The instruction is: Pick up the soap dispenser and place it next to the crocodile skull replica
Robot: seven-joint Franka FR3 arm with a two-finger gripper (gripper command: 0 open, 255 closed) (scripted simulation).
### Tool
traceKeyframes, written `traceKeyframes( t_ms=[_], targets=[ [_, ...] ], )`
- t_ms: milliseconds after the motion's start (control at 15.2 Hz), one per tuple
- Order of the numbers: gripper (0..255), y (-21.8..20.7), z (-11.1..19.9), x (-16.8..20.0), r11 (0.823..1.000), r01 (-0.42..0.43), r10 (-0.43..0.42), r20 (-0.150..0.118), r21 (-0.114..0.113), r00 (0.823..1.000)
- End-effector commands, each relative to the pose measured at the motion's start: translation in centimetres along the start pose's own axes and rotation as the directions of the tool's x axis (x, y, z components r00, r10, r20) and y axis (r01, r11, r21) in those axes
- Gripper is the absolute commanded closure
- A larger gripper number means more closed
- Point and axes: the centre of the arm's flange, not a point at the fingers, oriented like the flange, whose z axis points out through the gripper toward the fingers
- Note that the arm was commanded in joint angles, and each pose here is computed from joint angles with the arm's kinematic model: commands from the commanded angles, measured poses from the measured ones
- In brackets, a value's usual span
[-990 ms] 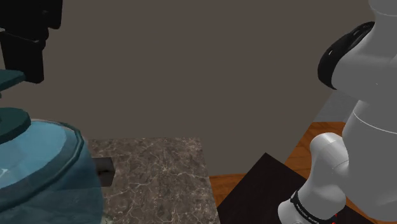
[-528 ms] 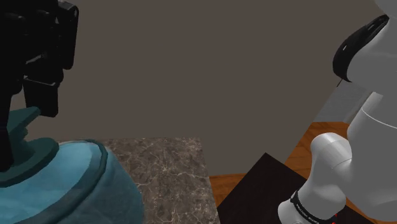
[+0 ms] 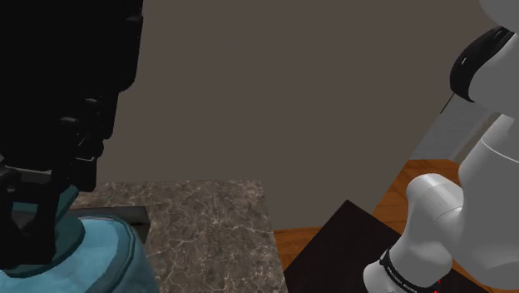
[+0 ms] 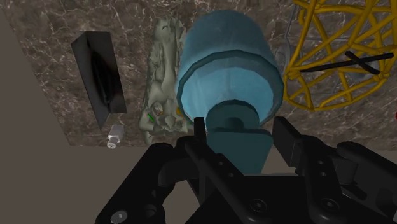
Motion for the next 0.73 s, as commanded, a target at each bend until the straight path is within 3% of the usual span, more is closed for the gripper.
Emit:
traceKeyframes(
  t_ms=[0,660],
  targets=[
    [255,0.0,0.9,-0.2,1.0,0.0,0.0,-0.002,0.0,1.0],
    [255,0.0,5.9,-1.8,1.0,0.0,0.0,-0.002,0.0,1.0]
  ],
)
